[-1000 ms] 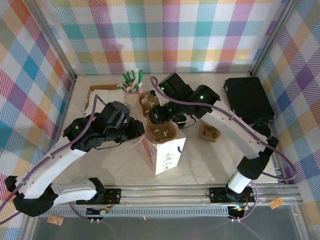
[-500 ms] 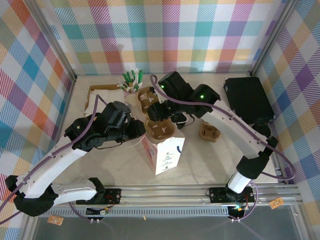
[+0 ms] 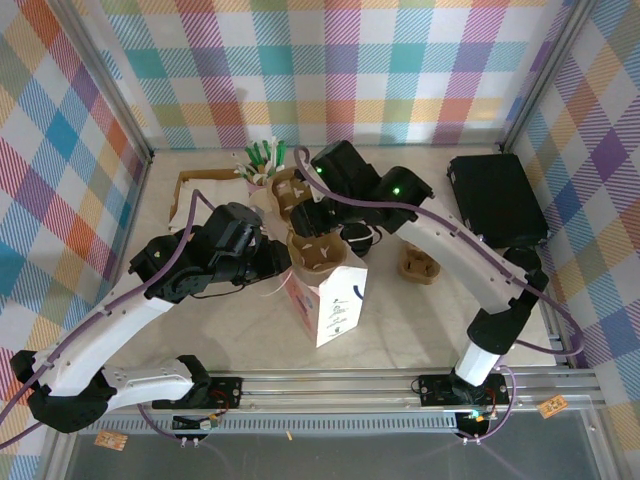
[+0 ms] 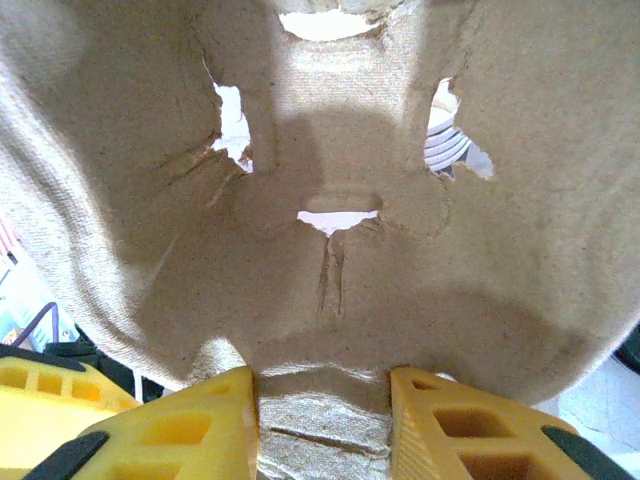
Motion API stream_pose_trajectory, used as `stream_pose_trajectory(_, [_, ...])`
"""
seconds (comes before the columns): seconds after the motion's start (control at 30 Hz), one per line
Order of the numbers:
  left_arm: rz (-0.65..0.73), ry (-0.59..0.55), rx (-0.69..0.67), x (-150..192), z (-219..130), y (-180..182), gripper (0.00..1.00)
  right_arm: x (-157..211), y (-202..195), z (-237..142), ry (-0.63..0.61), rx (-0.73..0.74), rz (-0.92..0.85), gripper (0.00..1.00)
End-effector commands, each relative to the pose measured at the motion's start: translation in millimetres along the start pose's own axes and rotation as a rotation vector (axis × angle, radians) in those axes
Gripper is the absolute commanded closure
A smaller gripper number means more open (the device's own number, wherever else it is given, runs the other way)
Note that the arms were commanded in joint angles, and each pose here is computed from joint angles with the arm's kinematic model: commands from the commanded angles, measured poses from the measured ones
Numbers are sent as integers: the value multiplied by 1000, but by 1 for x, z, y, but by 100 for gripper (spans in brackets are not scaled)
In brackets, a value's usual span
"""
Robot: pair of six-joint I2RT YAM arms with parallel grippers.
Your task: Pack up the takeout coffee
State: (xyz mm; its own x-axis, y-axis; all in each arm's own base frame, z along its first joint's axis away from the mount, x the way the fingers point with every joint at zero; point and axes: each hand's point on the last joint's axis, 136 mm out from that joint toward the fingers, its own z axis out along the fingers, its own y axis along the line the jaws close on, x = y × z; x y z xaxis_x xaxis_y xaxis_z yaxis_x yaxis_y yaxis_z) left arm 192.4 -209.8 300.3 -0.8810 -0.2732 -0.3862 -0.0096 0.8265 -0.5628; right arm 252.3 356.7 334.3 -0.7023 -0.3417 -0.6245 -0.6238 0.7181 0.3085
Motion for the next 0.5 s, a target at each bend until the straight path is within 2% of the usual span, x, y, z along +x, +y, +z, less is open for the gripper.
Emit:
stream_pose_trajectory(0.0, [7,-5,8,-2,-1,0,67,-15,7,-4,-51,-14,-22,65])
stream_pose_trajectory(0.33, [6,-11,-5,-3,-2,3,67,-15,12,-12,-56,-40,-12,65])
stream_pose_trajectory(0.47, [4,-29,-4,-6,-5,2,67,-4,10,-8,-36,-45,-34,65])
